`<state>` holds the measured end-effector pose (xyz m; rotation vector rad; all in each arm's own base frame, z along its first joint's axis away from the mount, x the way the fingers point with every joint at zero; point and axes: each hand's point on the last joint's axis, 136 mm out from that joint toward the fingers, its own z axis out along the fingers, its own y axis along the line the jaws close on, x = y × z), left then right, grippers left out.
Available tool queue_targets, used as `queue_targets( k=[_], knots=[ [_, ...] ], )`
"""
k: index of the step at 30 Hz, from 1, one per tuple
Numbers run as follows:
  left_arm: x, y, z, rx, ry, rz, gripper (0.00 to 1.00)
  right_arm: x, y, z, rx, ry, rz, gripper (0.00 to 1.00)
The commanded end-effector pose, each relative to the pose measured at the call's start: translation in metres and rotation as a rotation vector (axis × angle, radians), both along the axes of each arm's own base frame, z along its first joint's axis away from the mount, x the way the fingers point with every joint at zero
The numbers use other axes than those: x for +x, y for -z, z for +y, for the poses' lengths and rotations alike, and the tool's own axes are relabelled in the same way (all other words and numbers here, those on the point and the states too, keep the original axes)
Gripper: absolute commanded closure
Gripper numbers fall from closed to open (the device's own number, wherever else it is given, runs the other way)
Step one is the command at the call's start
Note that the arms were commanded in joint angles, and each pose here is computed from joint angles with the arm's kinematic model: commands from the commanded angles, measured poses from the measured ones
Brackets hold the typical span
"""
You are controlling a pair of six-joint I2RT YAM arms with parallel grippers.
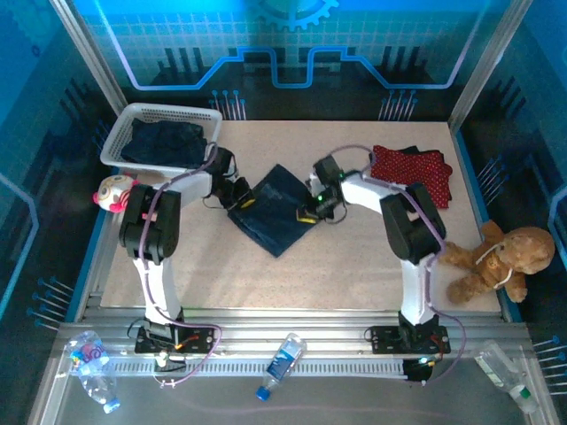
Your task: Fold and stack the skirts
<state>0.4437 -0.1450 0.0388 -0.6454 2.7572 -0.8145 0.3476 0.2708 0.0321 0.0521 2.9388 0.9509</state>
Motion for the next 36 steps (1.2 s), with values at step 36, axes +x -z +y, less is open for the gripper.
queue_targets(
  k=[36],
  knots=[
    [-0.086,-0.024,-0.015,-0.064,0.042,-0.037,0.44,0.002,-0.054,0.024,0.11,-0.195,-0.227,0.6]
  ],
)
